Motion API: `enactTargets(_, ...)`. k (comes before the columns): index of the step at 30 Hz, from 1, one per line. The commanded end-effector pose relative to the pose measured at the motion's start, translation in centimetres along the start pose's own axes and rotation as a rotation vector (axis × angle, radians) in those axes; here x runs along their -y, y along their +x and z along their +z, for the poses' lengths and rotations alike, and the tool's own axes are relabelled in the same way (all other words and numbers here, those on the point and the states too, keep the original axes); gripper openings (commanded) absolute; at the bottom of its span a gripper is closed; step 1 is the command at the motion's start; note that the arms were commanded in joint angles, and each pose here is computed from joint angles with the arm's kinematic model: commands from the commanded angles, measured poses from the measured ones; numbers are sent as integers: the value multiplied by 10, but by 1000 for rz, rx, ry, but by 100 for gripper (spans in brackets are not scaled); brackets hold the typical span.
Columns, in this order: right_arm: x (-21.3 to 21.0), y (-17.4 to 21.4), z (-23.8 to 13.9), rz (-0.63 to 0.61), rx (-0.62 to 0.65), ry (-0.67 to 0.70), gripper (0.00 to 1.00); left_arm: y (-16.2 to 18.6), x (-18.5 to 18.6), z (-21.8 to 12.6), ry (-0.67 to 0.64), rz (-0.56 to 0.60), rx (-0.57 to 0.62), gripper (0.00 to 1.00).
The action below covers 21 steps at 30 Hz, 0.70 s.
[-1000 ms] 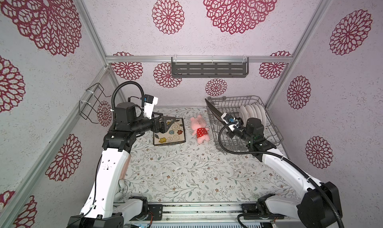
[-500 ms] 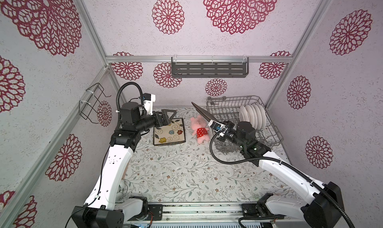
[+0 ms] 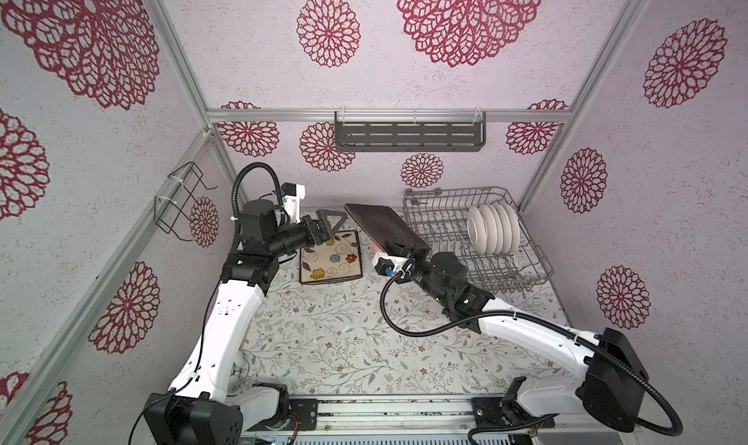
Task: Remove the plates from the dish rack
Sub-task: 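Lift the dark square plate out of the rack toward the left gripper, then grasp the dark plate's edge with the left gripper while the right gripper holds it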
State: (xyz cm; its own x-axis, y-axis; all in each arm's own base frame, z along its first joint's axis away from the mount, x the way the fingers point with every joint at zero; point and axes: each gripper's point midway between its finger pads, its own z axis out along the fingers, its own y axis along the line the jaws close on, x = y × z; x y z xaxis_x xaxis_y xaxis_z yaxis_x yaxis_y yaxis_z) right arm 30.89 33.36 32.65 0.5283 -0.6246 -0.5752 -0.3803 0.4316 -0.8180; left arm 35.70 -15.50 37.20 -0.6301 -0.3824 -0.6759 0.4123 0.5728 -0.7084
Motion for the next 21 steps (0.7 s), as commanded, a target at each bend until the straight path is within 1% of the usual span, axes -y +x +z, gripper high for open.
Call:
enactTargets(1,95,-61,-26,14,167,398,0,6,1,4,28,-26,-15,97)
enactTargets(6,87,-78,-19,-11,181,447,0,9,1,7,37,-42,-33,97)
enactTargets(12,87,-88,-10,-61,147,544,0,13,1,7,43,-44,-40,97)
enactTargets(21,85,-98,-6,-44,141,605,0,21,-7,11,29,-65,-69,97)
